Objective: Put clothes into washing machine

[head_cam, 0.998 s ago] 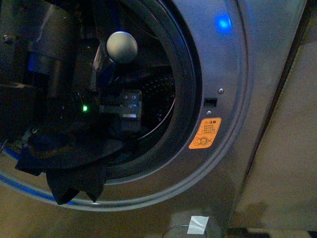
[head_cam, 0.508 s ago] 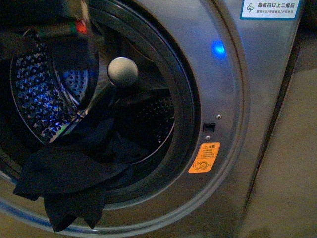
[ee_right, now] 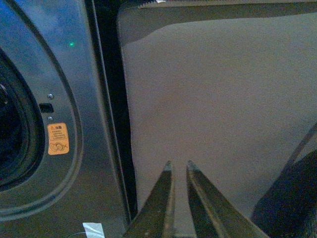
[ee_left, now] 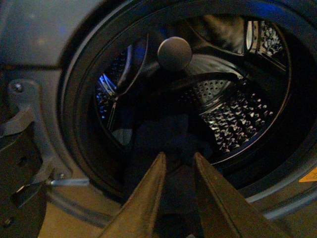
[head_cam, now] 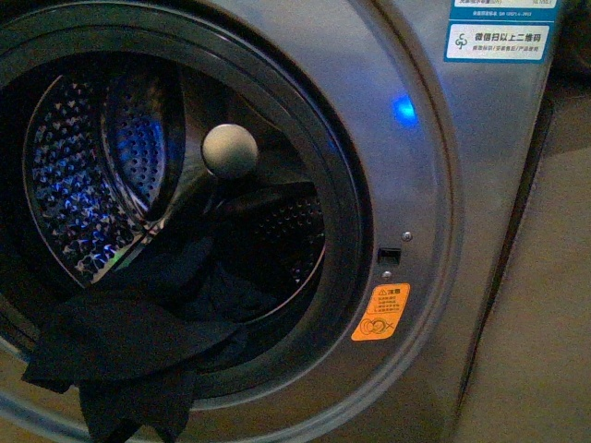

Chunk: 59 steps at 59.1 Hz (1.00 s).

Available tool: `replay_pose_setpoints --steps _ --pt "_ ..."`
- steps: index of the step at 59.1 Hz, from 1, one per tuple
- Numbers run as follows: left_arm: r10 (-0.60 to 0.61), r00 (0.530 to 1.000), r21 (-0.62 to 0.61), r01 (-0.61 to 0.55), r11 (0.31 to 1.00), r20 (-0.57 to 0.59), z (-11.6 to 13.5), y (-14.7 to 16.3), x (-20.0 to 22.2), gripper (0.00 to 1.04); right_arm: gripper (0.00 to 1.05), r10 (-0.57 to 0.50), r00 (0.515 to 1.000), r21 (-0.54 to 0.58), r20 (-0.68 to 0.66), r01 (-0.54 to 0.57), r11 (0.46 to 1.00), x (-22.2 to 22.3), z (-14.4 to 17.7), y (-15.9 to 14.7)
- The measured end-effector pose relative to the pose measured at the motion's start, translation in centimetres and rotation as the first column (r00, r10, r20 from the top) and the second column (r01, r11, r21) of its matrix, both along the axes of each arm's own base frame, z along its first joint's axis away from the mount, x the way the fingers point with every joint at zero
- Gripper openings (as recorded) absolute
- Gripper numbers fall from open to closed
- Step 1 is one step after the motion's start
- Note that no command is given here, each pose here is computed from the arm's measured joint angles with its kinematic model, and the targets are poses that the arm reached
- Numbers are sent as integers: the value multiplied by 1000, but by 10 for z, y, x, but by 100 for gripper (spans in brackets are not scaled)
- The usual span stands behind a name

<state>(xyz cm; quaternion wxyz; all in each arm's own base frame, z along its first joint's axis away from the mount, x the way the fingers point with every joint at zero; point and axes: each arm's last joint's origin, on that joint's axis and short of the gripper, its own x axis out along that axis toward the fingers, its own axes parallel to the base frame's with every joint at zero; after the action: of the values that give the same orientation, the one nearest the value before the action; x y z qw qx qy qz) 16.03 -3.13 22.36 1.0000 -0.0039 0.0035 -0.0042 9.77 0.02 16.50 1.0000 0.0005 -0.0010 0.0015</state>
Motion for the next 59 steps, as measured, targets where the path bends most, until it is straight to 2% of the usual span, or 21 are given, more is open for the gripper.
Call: replay_pose_setpoints --steps 4,5,10,23,25,29,59 --pt "6 1000 1 -6 1000 0 -8 6 -6 3 28 0 1000 0 0 0 1000 0 0 0" --pt "2 1000 0 -2 1000 1 -10 7 -7 3 32 0 1000 0 0 0 1000 0 0 0" --pt "0 1000 1 0 1000 5 -20 13 -15 4 53 0 1000 0 0 0 1000 0 0 0" --pt "-20 1000 1 20 1000 3 -34 25 -27 4 97 0 1000 0 0 0 1000 0 0 0" --pt "-11 1000 1 11 1000 4 -35 28 -28 4 99 0 1000 1 0 0 1000 0 0 0" --pt "11 1000 1 -11 1000 7 -37 31 -30 4 97 0 1000 0 0 0 1000 0 0 0" --pt "6 1000 1 -6 1000 28 -51 31 -45 4 97 0 1000 0 0 0 1000 0 0 0"
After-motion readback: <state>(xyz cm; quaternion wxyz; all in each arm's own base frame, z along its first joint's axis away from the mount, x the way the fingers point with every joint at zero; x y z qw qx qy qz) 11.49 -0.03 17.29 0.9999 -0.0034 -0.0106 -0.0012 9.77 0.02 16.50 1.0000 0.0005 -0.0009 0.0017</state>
